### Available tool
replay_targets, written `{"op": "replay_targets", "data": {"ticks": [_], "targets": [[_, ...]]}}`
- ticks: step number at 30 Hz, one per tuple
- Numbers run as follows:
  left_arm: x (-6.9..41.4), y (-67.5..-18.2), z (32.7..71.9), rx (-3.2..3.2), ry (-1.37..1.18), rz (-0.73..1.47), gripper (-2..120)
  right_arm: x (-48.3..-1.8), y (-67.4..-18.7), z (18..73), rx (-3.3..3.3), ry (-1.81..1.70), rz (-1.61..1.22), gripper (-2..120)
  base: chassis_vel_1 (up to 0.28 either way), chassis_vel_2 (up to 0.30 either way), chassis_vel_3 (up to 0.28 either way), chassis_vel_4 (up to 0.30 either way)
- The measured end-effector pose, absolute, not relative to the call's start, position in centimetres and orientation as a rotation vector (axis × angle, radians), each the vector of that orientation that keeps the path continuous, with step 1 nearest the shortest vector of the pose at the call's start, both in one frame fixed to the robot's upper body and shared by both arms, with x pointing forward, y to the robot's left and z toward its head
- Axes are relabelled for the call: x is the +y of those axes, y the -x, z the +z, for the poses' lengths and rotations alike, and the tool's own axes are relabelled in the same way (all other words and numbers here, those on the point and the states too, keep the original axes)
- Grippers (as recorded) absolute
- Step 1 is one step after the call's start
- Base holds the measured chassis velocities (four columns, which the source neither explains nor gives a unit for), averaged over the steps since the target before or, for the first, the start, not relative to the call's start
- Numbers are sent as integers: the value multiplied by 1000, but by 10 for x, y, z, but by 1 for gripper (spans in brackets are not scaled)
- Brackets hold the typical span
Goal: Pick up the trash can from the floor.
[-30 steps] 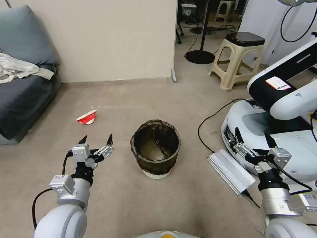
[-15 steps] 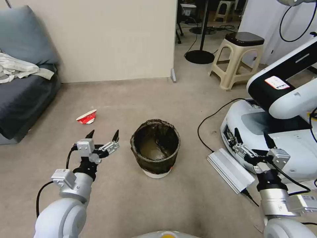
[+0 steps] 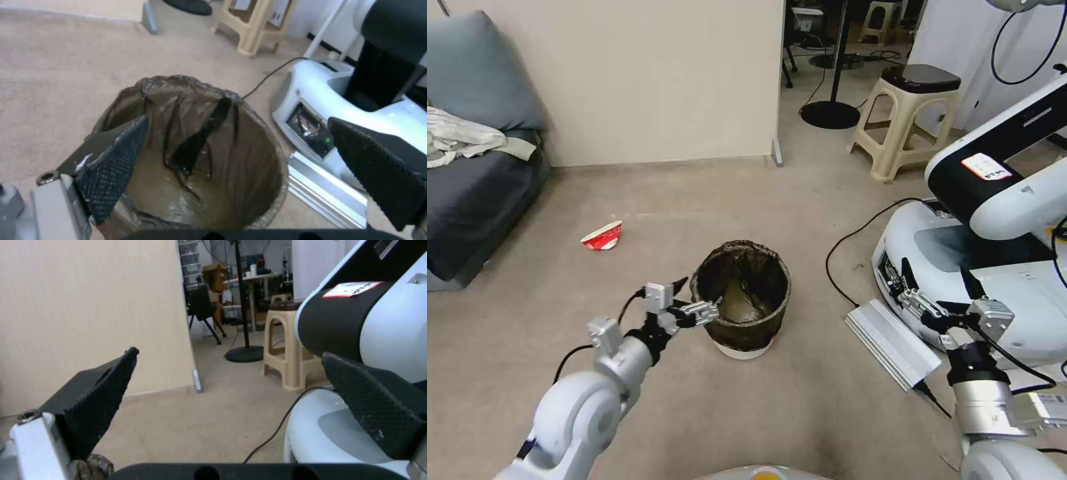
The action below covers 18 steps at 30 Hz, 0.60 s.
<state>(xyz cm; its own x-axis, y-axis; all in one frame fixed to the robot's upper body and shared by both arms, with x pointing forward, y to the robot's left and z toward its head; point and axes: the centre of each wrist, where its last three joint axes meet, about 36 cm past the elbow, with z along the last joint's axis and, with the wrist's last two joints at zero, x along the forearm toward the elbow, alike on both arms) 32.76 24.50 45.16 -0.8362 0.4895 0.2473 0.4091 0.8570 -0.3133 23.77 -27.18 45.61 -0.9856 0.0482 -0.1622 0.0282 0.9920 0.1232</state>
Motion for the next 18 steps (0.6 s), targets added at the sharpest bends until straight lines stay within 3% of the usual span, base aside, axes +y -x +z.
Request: {"op": "replay_targets", "data": {"ticks": [18], "targets": [[239,-373,469,-2645,463,260,100,-270,-237,454,2978,-58,170,100,0,0,0,0]]}}
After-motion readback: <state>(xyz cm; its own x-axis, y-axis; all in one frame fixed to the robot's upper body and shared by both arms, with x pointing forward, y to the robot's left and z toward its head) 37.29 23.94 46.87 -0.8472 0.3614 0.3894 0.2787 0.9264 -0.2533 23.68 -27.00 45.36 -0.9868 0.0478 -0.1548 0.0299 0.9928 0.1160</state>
